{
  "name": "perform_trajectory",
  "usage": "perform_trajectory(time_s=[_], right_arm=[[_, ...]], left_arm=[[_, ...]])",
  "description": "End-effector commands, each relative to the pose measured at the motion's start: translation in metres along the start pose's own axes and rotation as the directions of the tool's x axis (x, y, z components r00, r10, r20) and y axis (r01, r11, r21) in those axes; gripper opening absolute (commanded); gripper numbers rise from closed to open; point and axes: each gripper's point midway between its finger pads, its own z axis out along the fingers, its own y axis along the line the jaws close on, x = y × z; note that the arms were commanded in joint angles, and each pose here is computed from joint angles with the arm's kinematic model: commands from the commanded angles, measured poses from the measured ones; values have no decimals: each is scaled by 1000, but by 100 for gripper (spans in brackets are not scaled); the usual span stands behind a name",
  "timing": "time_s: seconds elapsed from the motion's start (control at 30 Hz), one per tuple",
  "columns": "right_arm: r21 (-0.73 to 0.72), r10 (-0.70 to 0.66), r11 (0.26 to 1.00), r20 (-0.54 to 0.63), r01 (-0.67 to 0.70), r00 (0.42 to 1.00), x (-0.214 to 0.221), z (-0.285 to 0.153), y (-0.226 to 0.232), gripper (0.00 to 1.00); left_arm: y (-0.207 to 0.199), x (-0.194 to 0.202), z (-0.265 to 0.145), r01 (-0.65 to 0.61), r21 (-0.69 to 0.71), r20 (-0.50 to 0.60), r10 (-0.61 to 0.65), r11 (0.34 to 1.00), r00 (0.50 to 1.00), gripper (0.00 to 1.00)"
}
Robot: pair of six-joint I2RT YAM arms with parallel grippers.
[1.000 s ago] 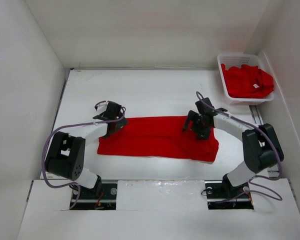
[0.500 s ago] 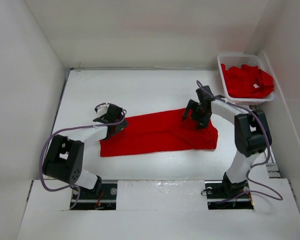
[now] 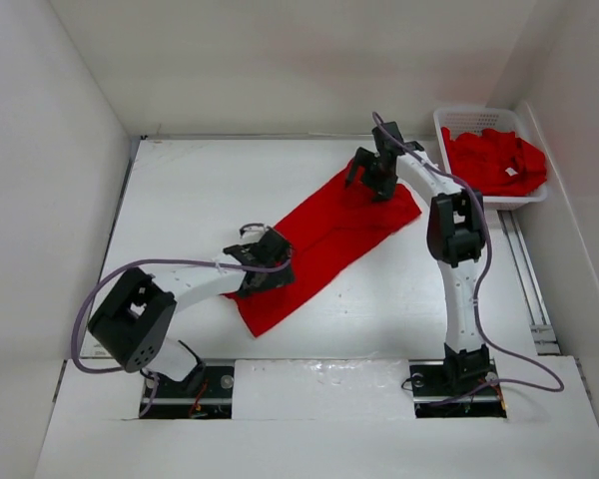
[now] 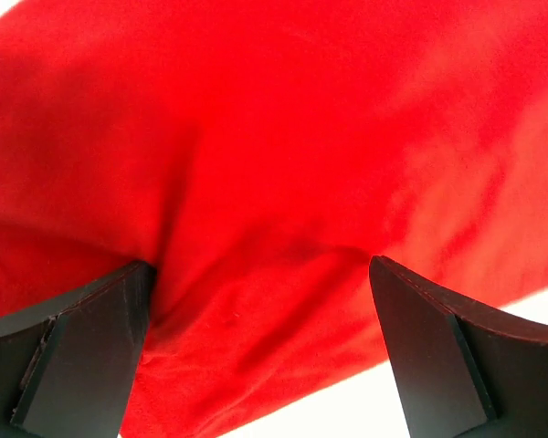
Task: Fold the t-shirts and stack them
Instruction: Rotate the tshirt 90 degrees
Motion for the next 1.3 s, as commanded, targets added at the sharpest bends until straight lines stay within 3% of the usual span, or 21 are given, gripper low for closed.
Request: perform_trajectory(time_s=[0.0, 0.2, 0.4, 0.5, 0.7, 0.8, 0.93, 1.07, 1.1, 1.2, 1.27], right_arm=[[-86, -45, 995, -39, 41, 998, 8, 26, 22, 100], [-243, -130, 963, -28, 120, 991, 8, 42, 82, 100], [-328, -220, 919, 40, 221, 975, 7, 49, 113, 100], [-350, -238, 902, 82, 251, 968, 3, 48, 124, 100], [-403, -215, 879, 138, 253, 967, -14, 42, 137, 100], [-434, -240, 853, 165, 289, 956, -22, 23, 143, 100], [-405, -307, 821, 284, 404, 908, -44, -23, 154, 100], [-387, -322, 786, 411, 483, 853, -66, -94, 164, 100], [-361, -338, 785, 432, 504, 836, -68, -102, 161, 100], [-240, -365, 834, 435, 497, 823, -56, -113, 149, 100], [-133, -373, 881, 392, 454, 841, -44, -99, 122, 100]], left_arm=[[-24, 86, -12, -71, 55, -271, 83, 996, 959, 99], [-85, 134, -39, -282, 158, -305, 318, 946, 898, 99], [-149, 165, -68, -304, 370, -342, 433, 878, 834, 99], [-162, 172, -68, -302, 394, -351, 446, 868, 824, 99], [-187, 154, -83, -319, 433, -279, 462, 843, 842, 99], [-201, 125, -102, -340, 442, -176, 452, 830, 875, 99], [-213, 86, -141, -361, 477, -30, 425, 802, 905, 99], [-186, 50, -166, -306, 438, 46, 319, 845, 947, 99], [-163, 48, -156, -256, 371, 21, 267, 893, 963, 99], [-106, 33, -141, -111, 270, -20, 121, 956, 992, 99], [-76, 14, -143, 36, 261, -10, -35, 965, 999, 99]])
